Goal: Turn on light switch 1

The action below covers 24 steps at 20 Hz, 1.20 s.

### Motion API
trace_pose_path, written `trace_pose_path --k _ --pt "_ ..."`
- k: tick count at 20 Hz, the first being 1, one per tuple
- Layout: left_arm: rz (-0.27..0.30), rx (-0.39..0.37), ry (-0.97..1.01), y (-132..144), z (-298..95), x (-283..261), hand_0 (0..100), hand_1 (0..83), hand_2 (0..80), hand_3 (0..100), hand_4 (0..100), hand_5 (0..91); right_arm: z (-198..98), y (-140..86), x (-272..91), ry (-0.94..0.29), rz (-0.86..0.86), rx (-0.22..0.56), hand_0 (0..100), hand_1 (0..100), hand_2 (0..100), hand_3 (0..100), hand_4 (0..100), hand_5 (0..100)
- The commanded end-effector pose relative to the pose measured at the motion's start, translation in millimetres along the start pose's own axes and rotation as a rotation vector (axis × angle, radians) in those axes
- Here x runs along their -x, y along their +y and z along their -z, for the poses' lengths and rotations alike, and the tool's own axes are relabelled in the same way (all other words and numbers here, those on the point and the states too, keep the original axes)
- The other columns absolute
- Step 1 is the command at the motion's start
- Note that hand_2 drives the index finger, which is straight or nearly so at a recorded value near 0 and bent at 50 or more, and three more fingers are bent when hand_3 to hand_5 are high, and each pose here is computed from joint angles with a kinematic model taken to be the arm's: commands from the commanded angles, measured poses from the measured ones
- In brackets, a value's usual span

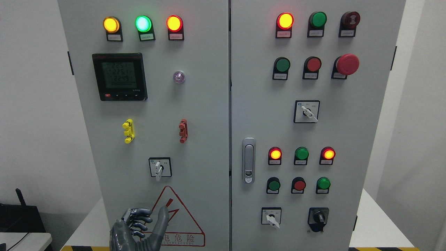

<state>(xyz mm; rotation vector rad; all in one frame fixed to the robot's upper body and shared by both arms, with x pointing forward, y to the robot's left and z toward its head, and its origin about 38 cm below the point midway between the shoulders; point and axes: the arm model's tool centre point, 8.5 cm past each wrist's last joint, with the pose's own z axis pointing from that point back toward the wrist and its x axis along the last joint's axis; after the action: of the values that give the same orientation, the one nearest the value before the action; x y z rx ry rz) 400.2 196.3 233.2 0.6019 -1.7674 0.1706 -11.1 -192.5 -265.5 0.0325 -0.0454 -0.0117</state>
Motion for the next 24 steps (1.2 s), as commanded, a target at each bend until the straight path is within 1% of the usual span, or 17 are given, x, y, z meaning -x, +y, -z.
trace_pose_path --k 1,4,8,10,18,24 --pt "-0.015 0.007 -0.007 -9 6 -14 7 50.8 51.4 70 77 68.5 0 1 0 0.001 0.006 -0.003 12 39 0 0 0 0" --pt "-0.022 0.004 -0.012 -10 9 -19 7 51.4 50.4 69 76 68.2 0 1 0 0.001 0.006 -0.003 12 39 0 0 0 0" --pt "-0.013 0.003 -0.001 -11 12 -19 7 53.8 50.1 69 76 68.1 0 1 0 0.001 0.006 -0.003 12 39 0 0 0 0" --pt "-0.018 -0.002 -0.007 -11 16 -25 7 54.8 50.0 69 76 68.1 0 1 0 0.001 0.006 -0.003 12 39 0 0 0 0" --pt "-0.023 -0.014 -0.006 -12 26 -34 6 55.5 49.7 68 76 68.2 0 1 0 0.001 0.006 -0.003 12 39 0 0 0 0" --pt "-0.022 -0.043 0.006 -4 35 -35 6 56.5 49.6 68 76 68.1 0 1 0 0.001 0.006 -0.003 12 39 0 0 0 0"
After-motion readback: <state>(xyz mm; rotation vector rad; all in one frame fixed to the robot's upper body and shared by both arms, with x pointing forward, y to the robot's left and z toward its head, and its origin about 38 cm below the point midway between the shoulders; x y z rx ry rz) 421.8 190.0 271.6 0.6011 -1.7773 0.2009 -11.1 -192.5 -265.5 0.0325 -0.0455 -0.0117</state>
